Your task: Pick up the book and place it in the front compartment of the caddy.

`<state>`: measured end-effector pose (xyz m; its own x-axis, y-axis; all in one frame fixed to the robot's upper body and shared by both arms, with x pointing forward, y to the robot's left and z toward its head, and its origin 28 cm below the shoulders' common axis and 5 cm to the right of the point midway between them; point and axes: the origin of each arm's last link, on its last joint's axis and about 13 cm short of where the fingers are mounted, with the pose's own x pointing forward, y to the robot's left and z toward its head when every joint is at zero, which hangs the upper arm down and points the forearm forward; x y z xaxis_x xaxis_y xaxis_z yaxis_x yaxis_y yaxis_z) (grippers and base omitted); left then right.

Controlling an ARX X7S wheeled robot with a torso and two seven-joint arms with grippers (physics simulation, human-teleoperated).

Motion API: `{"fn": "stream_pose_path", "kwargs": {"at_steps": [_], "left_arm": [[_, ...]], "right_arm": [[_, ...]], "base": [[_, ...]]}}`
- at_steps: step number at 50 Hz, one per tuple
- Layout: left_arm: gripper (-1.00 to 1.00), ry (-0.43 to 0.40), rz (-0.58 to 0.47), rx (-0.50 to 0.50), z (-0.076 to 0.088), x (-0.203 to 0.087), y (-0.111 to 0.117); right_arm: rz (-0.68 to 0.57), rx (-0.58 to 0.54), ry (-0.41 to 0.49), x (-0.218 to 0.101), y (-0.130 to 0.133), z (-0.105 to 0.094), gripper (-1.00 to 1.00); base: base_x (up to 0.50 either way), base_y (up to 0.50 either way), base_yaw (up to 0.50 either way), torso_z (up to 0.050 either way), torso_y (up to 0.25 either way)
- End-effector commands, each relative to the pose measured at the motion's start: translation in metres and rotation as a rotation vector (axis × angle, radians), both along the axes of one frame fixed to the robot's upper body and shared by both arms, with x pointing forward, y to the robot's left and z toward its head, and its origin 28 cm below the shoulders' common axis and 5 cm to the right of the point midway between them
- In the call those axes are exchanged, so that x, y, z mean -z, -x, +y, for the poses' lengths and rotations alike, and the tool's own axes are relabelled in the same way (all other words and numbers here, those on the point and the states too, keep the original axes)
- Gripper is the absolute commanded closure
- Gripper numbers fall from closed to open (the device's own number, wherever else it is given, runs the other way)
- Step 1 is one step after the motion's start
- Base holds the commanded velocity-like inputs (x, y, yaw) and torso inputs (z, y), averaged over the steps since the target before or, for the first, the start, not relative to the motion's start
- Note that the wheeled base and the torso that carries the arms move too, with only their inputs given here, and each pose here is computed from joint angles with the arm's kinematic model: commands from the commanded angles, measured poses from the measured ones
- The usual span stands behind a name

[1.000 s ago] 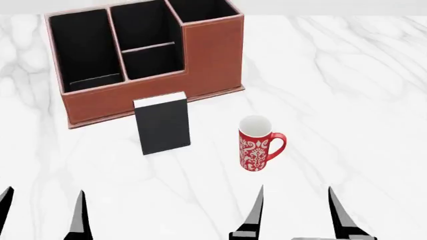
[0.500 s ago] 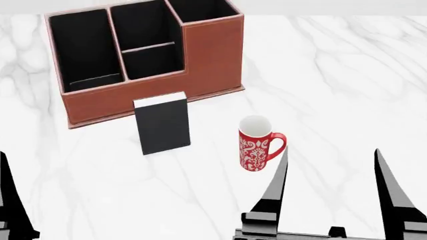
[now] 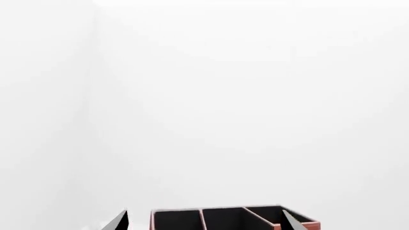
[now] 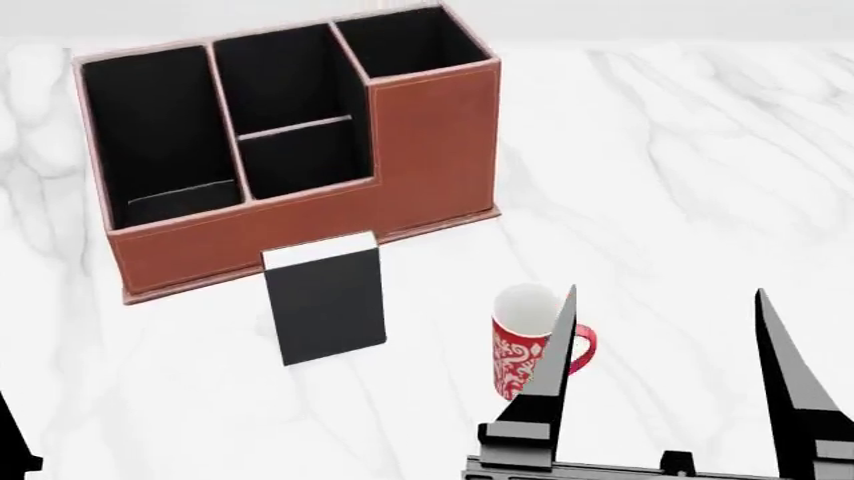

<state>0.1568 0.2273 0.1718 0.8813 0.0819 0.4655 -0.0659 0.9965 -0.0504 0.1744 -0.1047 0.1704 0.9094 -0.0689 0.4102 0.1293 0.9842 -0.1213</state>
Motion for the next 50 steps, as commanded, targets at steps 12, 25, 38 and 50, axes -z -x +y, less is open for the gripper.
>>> {"fn": "stream_pose_path", "kwargs": {"at_steps": [12,25,38,50], "left_arm": [[-1.0,0.003,-0.016,0.02,-0.0021,-0.0056,0.0041],[-1.0,0.003,-0.022,0.03,-0.003,-0.0087,0.0068],[-1.0,-0.001,-0.019,0.029,-0.0024,-0.008,0.0065],[-1.0,-0.001,-0.023,0.03,-0.0027,-0.0093,0.0072]], "right_arm": [[-0.004,-0.007,0.01,-0.0015,0.0009,0.0004,-1.0],[-0.002,-0.007,0.006,-0.0013,0.0008,0.0003,-1.0],[0.0,-0.017,-0.001,-0.0027,0.0015,0.0015,-1.0],[-0.001,-0.015,-0.004,-0.0033,0.0019,0.0012,-1.0]], "base": [[0.5,0.08,0.0,0.0,0.0],[0.5,0.08,0.0,0.0,0.001],[0.5,0.08,0.0,0.0,0.002],[0.5,0.08,0.0,0.0,0.001]]}}
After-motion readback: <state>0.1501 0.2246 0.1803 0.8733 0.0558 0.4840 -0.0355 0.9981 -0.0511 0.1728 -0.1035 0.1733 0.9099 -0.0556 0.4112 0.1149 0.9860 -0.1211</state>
